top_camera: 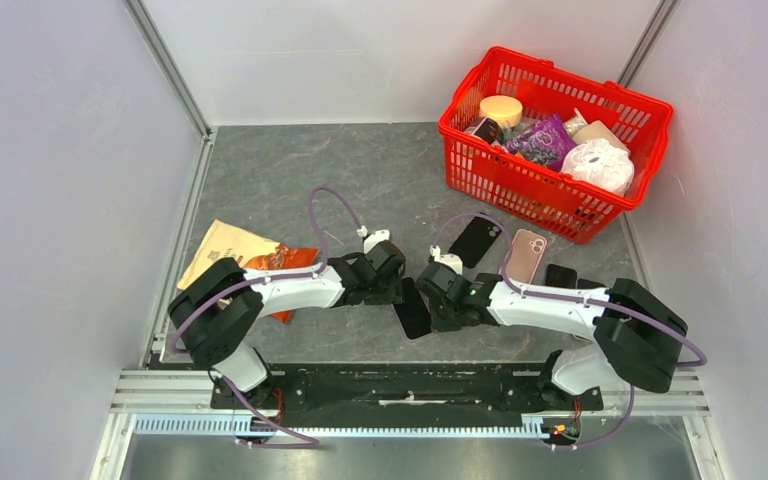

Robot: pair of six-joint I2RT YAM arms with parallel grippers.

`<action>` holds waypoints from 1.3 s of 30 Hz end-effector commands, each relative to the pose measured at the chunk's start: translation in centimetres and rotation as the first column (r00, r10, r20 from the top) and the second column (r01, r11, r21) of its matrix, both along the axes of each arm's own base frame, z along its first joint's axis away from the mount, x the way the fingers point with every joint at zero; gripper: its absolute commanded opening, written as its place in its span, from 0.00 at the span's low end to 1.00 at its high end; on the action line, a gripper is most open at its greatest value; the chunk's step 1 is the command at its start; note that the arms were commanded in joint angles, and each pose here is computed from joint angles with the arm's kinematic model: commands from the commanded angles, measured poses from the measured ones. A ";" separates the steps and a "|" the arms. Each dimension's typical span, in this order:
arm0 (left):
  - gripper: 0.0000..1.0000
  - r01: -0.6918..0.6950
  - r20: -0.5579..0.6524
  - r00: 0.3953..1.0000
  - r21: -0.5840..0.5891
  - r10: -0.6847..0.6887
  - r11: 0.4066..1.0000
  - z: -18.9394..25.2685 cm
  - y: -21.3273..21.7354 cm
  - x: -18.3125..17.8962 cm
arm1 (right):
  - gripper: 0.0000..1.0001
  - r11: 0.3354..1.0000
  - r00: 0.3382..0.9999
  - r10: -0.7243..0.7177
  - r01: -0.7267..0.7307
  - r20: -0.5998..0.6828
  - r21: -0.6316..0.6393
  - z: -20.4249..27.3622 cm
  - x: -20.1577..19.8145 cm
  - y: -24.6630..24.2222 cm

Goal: Put the phone into the phone case

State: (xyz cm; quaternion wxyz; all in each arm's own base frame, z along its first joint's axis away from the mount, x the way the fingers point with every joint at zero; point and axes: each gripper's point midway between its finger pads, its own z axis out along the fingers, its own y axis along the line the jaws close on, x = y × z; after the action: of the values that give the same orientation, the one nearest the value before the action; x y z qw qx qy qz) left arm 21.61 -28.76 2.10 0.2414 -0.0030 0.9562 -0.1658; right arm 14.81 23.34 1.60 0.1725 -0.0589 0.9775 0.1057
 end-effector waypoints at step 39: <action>0.78 -0.211 0.059 0.977 0.091 0.206 0.973 1.5 4.8 0.2 | 0.73 0.985 0.941 -0.156 0.125 0.299 0.122 8.0 6.0 -1.8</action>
State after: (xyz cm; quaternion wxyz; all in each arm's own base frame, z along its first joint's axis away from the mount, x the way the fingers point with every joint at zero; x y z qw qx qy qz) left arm 21.25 -25.36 2.51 0.2489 -0.0326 0.9604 -0.1211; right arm 19.64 23.45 5.54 0.2831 -0.0247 0.9520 0.1140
